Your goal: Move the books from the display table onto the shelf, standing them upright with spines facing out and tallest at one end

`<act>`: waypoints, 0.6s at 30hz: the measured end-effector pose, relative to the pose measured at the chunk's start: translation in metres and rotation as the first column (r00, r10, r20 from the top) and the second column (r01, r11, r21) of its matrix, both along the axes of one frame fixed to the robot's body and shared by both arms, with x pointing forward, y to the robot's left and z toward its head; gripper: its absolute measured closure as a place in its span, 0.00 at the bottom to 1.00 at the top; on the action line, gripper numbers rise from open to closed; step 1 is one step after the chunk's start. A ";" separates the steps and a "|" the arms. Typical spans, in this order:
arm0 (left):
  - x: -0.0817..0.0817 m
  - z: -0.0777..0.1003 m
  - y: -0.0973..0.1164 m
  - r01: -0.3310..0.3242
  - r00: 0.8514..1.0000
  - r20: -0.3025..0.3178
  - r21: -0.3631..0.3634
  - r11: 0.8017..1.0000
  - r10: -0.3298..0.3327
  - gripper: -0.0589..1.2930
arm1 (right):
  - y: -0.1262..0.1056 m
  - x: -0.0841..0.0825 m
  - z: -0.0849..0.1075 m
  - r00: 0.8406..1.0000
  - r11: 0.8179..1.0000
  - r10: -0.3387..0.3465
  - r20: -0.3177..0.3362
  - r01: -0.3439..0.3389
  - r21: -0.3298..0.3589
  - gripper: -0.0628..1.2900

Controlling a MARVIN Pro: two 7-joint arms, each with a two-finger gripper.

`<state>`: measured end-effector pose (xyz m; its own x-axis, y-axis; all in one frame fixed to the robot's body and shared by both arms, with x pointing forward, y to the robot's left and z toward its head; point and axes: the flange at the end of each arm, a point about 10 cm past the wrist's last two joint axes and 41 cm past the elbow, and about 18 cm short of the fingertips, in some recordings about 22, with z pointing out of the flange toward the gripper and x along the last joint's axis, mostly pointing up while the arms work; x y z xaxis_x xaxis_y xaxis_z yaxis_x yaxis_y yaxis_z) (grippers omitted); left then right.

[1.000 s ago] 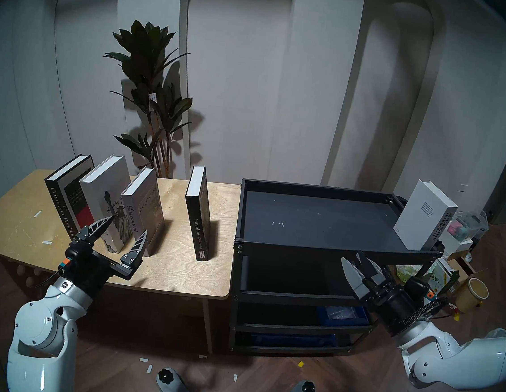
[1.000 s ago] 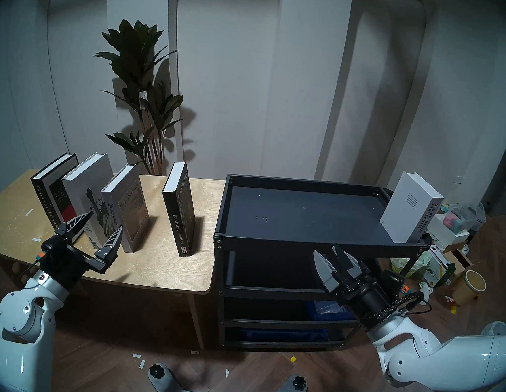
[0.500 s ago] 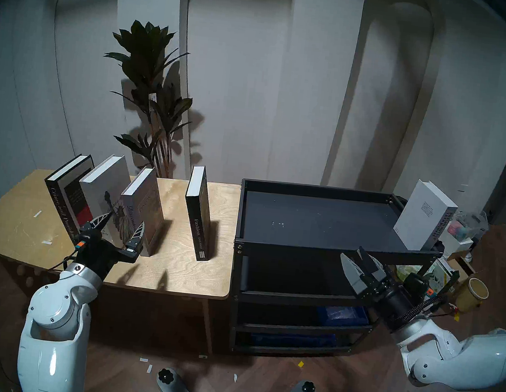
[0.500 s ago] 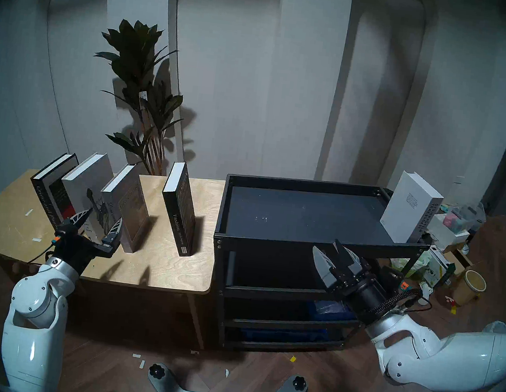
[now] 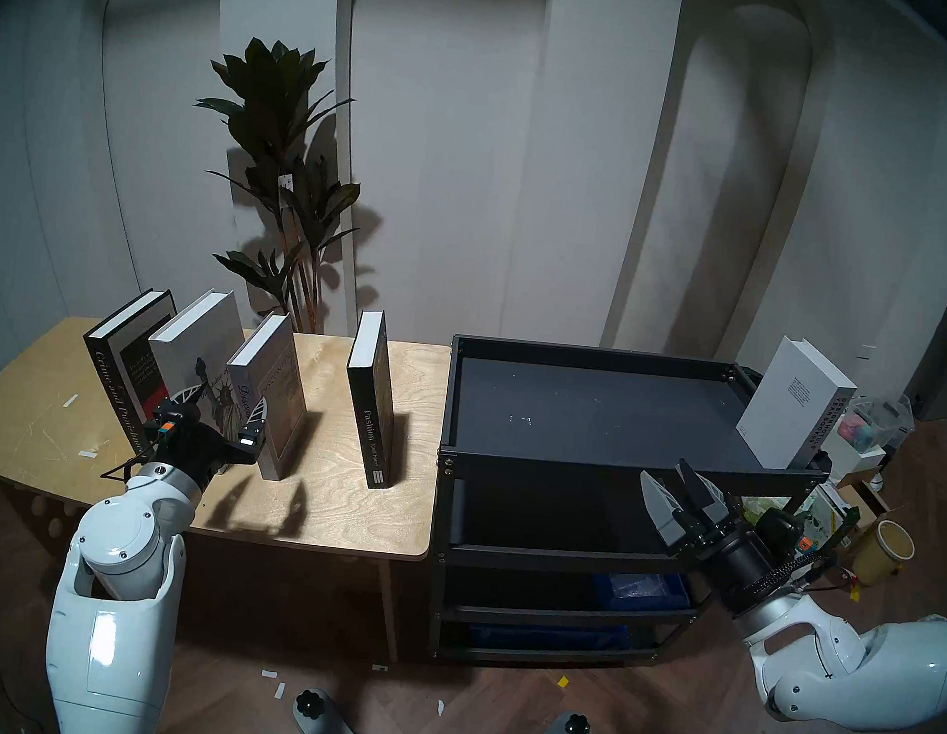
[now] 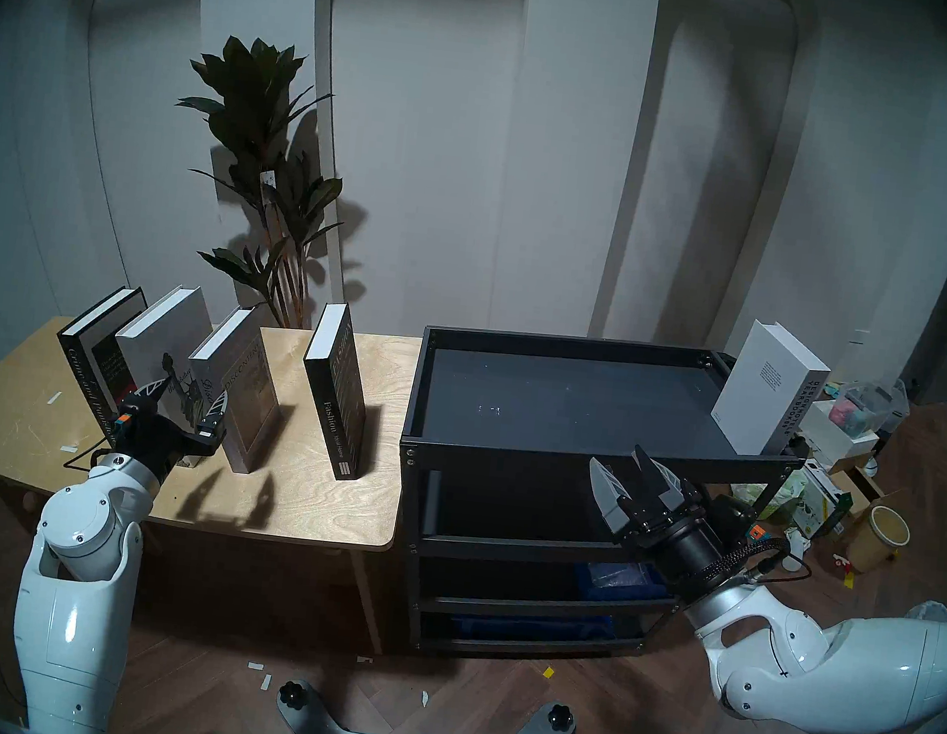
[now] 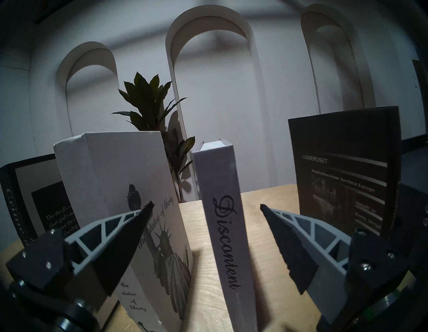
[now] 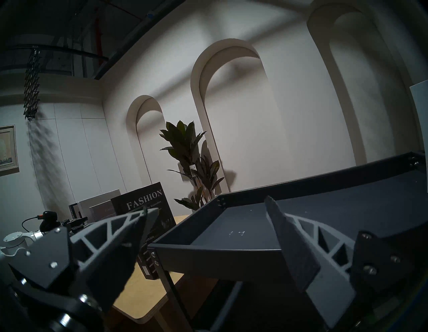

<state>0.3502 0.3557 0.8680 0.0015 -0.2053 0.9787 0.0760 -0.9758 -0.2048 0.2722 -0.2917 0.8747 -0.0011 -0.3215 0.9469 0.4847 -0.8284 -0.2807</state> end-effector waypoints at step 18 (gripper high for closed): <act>0.025 0.010 -0.004 -0.033 0.999 -0.008 -0.065 0.997 0.032 0.03 | 0.002 -0.004 -0.001 0.998 0.995 -0.059 0.028 0.061 -0.073 0.06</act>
<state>0.3748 0.3520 0.8778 0.0144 -0.1410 0.9899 0.1067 -0.9841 -0.1417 0.2681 -0.2901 0.8735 -0.0426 -0.2493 0.9675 0.4401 -0.8740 -0.2059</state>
